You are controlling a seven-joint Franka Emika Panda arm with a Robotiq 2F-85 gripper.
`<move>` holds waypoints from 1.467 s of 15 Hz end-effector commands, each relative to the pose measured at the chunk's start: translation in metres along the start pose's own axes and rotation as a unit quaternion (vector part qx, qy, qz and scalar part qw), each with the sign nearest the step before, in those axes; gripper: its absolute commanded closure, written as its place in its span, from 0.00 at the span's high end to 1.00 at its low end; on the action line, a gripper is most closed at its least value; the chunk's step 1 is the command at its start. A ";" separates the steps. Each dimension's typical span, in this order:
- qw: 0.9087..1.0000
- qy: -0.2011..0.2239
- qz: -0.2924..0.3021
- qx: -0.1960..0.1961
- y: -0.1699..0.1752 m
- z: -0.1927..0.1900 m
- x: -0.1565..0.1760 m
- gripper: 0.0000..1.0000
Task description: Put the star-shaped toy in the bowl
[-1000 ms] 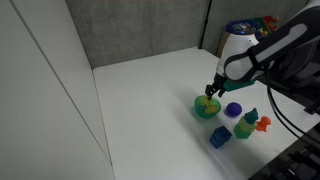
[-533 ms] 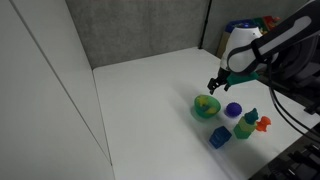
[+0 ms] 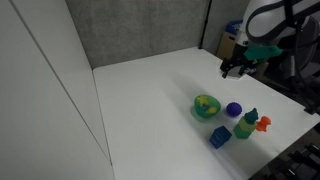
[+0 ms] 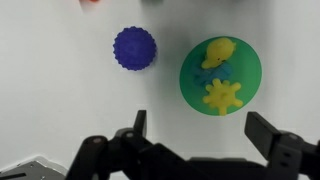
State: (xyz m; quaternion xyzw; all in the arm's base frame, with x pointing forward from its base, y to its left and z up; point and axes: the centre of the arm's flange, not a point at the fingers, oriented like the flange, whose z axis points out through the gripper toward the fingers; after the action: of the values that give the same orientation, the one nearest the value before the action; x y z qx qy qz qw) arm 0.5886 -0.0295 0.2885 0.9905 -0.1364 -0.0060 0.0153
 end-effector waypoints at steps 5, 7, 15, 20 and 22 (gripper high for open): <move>0.999 -0.029 -0.037 0.004 0.082 -0.100 -0.067 1.00; 0.999 -0.039 -0.028 -0.004 0.097 -0.118 -0.087 1.00; 1.000 -0.016 0.003 -0.006 0.106 -0.228 -0.137 1.00; 1.000 -0.021 -0.015 -0.002 0.110 -0.254 -0.152 1.00; 1.000 -0.014 -0.011 -0.002 0.108 -0.250 -0.152 1.00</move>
State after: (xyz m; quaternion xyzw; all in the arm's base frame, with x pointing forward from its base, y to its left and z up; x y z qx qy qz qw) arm 0.4174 -0.0856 0.5431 0.9917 -0.1256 -0.0204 0.0156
